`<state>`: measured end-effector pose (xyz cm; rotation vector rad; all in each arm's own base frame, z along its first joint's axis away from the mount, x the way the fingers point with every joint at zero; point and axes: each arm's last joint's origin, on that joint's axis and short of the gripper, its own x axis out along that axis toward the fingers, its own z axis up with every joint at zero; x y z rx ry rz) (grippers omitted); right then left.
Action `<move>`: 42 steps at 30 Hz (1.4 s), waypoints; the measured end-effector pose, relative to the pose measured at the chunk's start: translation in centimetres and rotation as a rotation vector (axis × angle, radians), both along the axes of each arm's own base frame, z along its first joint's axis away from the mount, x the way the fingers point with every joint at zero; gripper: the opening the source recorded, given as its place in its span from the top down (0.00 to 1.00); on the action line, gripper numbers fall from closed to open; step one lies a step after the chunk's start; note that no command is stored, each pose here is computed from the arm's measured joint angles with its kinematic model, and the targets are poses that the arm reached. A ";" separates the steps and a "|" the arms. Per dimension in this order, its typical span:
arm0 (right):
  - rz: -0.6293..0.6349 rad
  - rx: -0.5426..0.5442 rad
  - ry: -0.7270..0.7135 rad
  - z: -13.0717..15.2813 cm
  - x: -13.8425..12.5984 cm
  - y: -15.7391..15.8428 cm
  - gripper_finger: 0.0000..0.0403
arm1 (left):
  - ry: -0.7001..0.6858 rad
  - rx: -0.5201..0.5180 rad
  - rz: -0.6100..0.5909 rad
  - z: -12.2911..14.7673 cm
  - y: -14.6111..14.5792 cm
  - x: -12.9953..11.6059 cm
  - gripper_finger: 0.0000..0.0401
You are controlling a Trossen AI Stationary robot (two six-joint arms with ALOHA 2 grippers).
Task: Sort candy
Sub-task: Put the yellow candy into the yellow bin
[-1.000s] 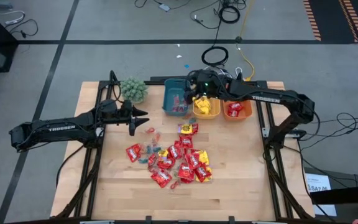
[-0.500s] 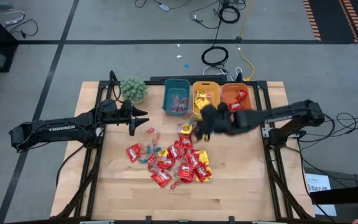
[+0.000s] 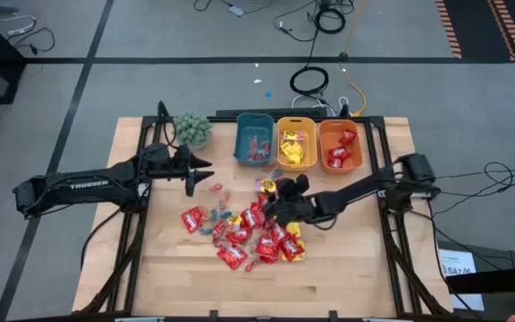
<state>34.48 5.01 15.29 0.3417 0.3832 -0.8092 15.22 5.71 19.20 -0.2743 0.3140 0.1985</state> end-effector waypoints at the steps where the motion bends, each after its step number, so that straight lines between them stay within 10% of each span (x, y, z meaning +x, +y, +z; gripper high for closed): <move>1: -0.005 -0.006 0.008 -0.9 0.4 -0.2 0.50 | 0.011 -0.005 0.000 -0.1 0.0 0.0 0.55; 17: -0.125 -0.062 0.105 -6.1 6.2 -5.7 0.53 | 0.114 -0.049 0.001 -1.1 -0.2 -0.4 0.55; 28: -0.128 0.141 0.161 -6.8 5.8 -4.6 0.97 | 0.117 -0.056 0.001 -1.1 -0.2 -0.5 0.55; 42: 0.119 0.043 0.114 7.5 4.8 -0.9 1.00 | 0.103 -0.046 -0.008 -1.0 -0.2 -0.4 0.55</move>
